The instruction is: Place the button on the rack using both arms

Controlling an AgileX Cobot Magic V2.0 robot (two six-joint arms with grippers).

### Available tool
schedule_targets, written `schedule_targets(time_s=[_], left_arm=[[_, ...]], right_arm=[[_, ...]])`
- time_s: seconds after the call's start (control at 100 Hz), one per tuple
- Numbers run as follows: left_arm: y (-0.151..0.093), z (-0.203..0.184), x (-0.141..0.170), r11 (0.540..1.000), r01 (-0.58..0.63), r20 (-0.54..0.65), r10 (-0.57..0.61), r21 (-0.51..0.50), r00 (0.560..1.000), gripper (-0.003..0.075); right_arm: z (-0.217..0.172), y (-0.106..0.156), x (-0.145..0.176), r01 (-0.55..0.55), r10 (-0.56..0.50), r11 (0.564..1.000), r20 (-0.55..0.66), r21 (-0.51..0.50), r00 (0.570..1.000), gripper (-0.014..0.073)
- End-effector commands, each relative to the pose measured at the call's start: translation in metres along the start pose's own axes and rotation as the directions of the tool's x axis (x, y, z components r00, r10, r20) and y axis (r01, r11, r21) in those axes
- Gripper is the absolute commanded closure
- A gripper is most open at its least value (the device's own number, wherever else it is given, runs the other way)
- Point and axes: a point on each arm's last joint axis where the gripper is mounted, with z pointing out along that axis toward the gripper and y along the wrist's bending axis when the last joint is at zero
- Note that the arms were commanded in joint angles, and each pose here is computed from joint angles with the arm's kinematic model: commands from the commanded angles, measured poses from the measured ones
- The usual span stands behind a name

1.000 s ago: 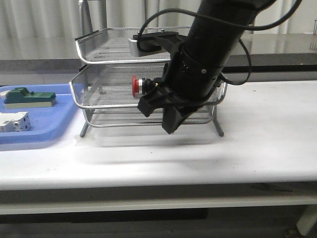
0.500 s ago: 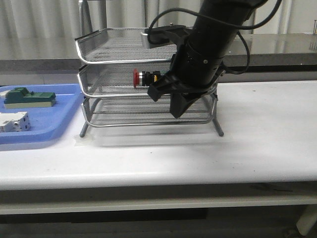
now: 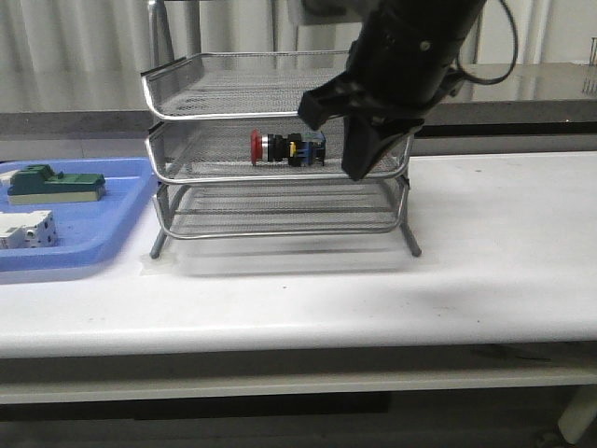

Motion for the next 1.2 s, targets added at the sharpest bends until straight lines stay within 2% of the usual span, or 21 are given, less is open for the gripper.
schedule_targets(time_s=[0.0,0.25,0.35,0.47,0.67,0.92,1.19], left_arm=[[0.003,-0.001,-0.015,0.999,0.025,0.095,-0.022,-0.026,0.995,0.0716],[0.003,-0.001,-0.015,0.999,0.025,0.095,-0.022,-0.026,0.995,0.0716],[0.003,-0.001,-0.015,0.999,0.025,0.095,-0.022,-0.026,0.995,0.0716],[0.003,-0.001,-0.015,0.999,0.025,0.095,-0.022,-0.026,0.995,0.0716],[0.003,-0.001,-0.015,0.999,0.025,0.095,-0.022,-0.026,0.995,0.0716],[0.003,-0.001,-0.015,0.999,0.025,0.095,-0.022,-0.026,0.995,0.0716],[0.003,-0.001,-0.015,0.999,0.025,0.095,-0.022,-0.026,0.995,0.0716]], right_arm=[[-0.044,-0.015,-0.006,-0.045,0.038,0.998,0.130,0.048,0.991,0.0662],[-0.113,-0.058,0.038,-0.205,0.148,0.964,0.297,0.170,0.943,0.0662],[-0.139,-0.069,0.063,-0.289,0.196,0.934,0.375,0.212,0.906,0.0662],[-0.168,-0.070,0.093,-0.354,0.199,0.899,0.481,0.257,0.854,0.0662],[-0.199,-0.054,0.136,-0.398,0.154,0.869,0.603,0.295,0.783,0.0662],[-0.216,-0.023,0.183,-0.402,0.096,0.864,0.686,0.302,0.722,0.0662],[-0.235,-0.003,0.210,-0.405,0.037,0.861,0.756,0.308,0.654,0.0662]])
